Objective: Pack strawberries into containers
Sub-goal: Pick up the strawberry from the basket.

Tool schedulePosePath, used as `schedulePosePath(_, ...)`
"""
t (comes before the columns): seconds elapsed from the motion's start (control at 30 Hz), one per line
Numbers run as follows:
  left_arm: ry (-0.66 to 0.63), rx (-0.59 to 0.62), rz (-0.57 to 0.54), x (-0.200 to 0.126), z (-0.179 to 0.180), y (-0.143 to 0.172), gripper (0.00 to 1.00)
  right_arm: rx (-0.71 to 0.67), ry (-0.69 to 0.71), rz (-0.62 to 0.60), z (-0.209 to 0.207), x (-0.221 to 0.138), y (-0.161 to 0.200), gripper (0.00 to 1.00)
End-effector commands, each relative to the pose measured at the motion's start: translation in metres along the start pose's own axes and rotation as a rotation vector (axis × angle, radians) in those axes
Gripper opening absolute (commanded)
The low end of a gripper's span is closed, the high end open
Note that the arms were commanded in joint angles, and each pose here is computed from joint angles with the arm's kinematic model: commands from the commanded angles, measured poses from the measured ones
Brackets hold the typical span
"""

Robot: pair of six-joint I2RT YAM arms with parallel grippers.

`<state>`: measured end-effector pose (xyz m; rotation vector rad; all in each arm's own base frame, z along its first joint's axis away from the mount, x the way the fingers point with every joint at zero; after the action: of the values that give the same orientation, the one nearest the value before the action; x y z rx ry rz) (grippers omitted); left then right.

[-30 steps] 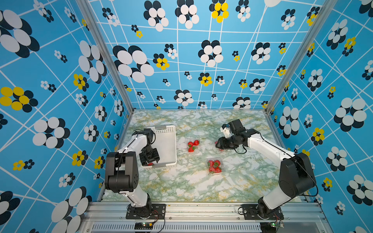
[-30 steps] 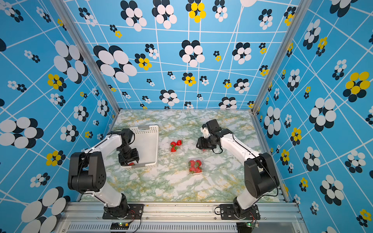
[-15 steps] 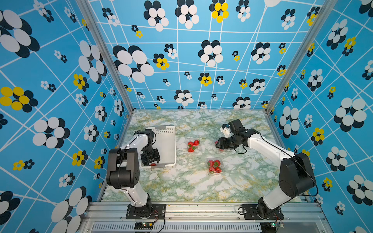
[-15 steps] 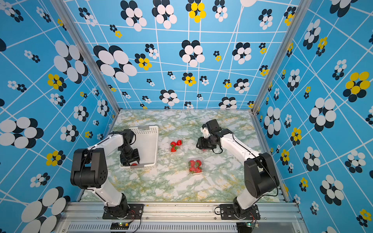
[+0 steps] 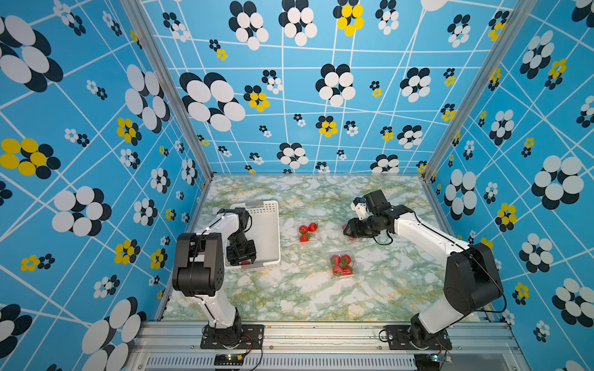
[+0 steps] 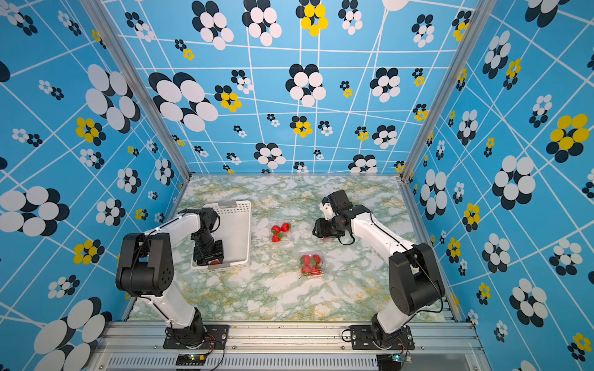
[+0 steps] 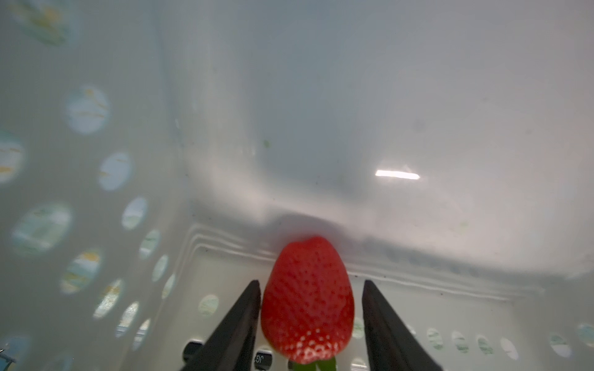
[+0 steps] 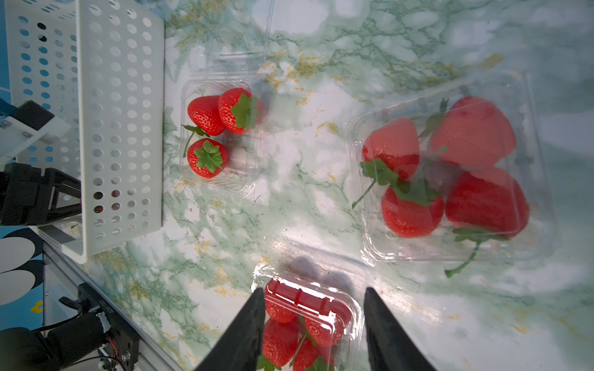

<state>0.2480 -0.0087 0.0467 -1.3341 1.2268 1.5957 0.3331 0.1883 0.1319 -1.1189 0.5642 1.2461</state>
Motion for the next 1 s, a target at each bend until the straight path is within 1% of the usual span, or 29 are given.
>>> schedulePosePath(0.0,-0.045,0.037,0.057,0.001,0.001,0.008,0.52,0.004,0.012,-0.011,-0.002,-0.002,-0.003,0.51)
schedulePosePath(0.13,-0.055,0.056,0.066,0.003,0.0,0.008,0.5,0.004,0.017,-0.017,-0.002,-0.003,-0.005,0.51)
schedulePosePath(0.47,-0.033,0.077,0.066,0.002,-0.006,0.007,0.28,0.008,0.026,-0.026,-0.004,-0.006,-0.007,0.51)
schedulePosePath(0.57,-0.021,0.074,0.036,-0.004,-0.009,0.002,0.23,0.01,0.028,-0.03,-0.004,-0.007,-0.007,0.51)
schedulePosePath(0.67,0.016,0.066,-0.037,-0.023,-0.018,-0.009,0.21,0.012,0.029,-0.035,-0.005,-0.008,-0.009,0.51)
schedulePosePath(0.83,0.053,0.087,-0.177,-0.073,-0.04,-0.027,0.2,0.006,0.042,-0.046,-0.006,-0.012,-0.018,0.51)
schedulePosePath(0.97,0.086,0.135,-0.276,-0.11,-0.074,-0.036,0.21,0.018,0.053,-0.063,-0.011,-0.018,-0.026,0.51)
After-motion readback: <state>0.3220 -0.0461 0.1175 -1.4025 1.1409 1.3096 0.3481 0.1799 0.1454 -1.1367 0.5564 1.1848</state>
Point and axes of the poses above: each gripper's point midway between its finger pads, its own x axis out along the fingers, its own z axis along the line the jaws close on, y = z × x, the point moved 2 cm from there along -x, back along the fingers, and after that the axes turned 2 degrees about x, right-handed, at the moved point
